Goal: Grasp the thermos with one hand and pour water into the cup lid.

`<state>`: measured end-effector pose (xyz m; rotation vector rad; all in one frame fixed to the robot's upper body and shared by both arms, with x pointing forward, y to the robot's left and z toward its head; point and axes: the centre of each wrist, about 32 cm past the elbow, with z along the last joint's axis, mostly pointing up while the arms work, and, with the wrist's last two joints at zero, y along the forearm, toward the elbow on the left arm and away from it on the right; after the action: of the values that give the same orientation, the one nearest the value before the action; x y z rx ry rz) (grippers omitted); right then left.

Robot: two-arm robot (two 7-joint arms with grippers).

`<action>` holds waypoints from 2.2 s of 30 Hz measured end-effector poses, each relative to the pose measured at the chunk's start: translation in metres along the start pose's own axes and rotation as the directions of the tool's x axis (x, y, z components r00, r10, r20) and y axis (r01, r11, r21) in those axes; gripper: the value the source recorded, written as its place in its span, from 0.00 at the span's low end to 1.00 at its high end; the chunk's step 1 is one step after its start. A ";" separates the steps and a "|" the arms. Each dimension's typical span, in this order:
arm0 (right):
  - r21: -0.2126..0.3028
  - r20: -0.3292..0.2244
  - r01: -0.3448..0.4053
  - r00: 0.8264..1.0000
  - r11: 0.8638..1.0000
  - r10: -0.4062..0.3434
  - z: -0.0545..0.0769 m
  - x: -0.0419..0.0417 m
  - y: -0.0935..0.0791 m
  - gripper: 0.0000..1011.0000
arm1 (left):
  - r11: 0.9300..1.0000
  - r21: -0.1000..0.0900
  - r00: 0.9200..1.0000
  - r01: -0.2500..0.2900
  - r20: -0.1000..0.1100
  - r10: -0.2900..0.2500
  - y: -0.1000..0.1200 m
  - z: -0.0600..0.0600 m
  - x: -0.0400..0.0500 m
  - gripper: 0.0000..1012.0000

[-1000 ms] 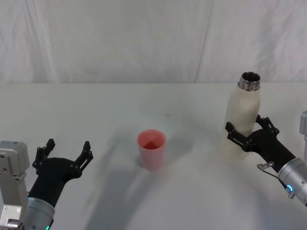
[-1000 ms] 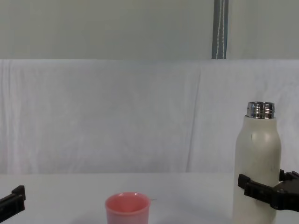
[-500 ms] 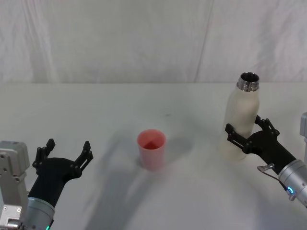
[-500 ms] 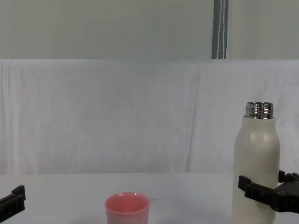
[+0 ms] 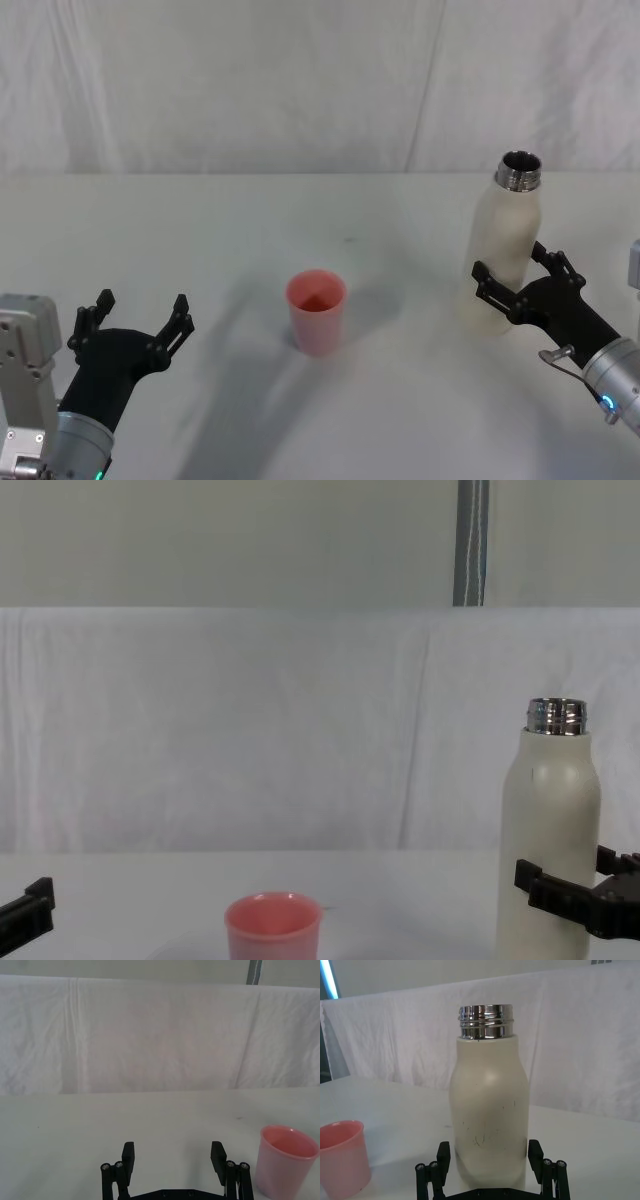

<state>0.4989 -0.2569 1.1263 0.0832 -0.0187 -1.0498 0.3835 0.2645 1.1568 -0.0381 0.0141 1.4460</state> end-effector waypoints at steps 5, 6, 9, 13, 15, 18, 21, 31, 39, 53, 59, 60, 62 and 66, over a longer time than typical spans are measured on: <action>0.001 -0.001 0.006 1.000 1.000 -0.006 0.000 -0.0013 -0.003 0.99 | 1.000 0.000 1.000 0.000 0.000 0.000 0.000 0.000 0.0000 0.99; 0.001 -0.001 0.006 1.000 1.000 -0.006 0.000 -0.0013 -0.003 0.99 | 1.000 0.000 1.000 0.000 0.000 0.000 0.000 0.000 0.0000 0.99; 0.002 -0.001 0.008 1.000 1.000 -0.008 0.000 -0.0016 -0.004 0.99 | 1.000 0.000 1.000 0.000 0.000 0.000 0.000 0.000 0.0000 0.99; 0.004 0.000 0.014 1.000 1.000 -0.014 0.001 -0.0017 -0.006 0.99 | 1.000 0.000 1.000 0.000 0.000 0.000 0.000 0.000 0.0000 0.99; 0.005 0.000 0.015 1.000 1.000 -0.015 0.002 -0.0018 -0.007 0.99 | 1.000 0.000 1.000 0.000 0.000 0.000 0.000 0.000 0.0000 0.99; 0.006 0.000 0.019 1.000 1.000 -0.019 0.002 -0.0022 -0.010 0.99 | 1.000 0.000 1.000 0.000 0.000 0.000 0.000 0.000 0.0000 0.99; 0.007 -0.001 0.023 1.000 1.000 -0.023 0.003 -0.0029 -0.012 0.99 | 1.000 0.000 1.000 0.000 0.000 0.000 0.000 0.000 0.0000 0.99; 0.010 -0.001 0.026 1.000 1.000 -0.026 0.005 -0.0054 -0.017 0.99 | 1.000 0.000 1.000 0.000 0.000 0.000 0.000 0.000 0.0000 0.99; 0.009 -0.005 0.031 0.999 0.999 -0.031 0.004 -0.0100 -0.026 0.99 | 1.000 0.000 1.000 0.000 0.000 0.000 0.000 0.000 0.0000 0.99; 0.003 -0.014 0.055 0.998 0.998 -0.055 0.002 -0.0212 -0.046 0.99 | 1.000 0.000 1.000 0.000 0.000 0.000 0.000 0.000 0.0000 0.99; -0.001 -0.009 0.061 0.998 0.998 -0.061 0.001 -0.0272 -0.050 0.99 | 1.000 0.000 1.000 0.000 0.000 0.000 0.000 0.000 0.0000 0.99; -0.001 -0.008 0.061 0.998 0.998 -0.061 0.001 -0.0281 -0.050 0.99 | 1.000 0.000 1.000 0.000 0.000 0.000 0.000 0.000 0.0000 0.99; -0.001 -0.007 0.061 0.998 0.998 -0.061 0.000 -0.0301 -0.050 0.99 | 1.000 0.000 1.000 0.000 0.000 0.000 0.000 0.000 0.0000 0.99; 0.001 -0.003 0.061 0.998 0.998 -0.061 -0.001 -0.0358 -0.051 0.99 | 1.000 0.000 1.000 0.000 0.000 0.000 0.000 0.000 0.0000 0.99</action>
<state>0.4372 -0.2509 1.1217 0.0867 -0.0137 -1.1105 0.3835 0.2645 1.1568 -0.0380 0.0140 1.4461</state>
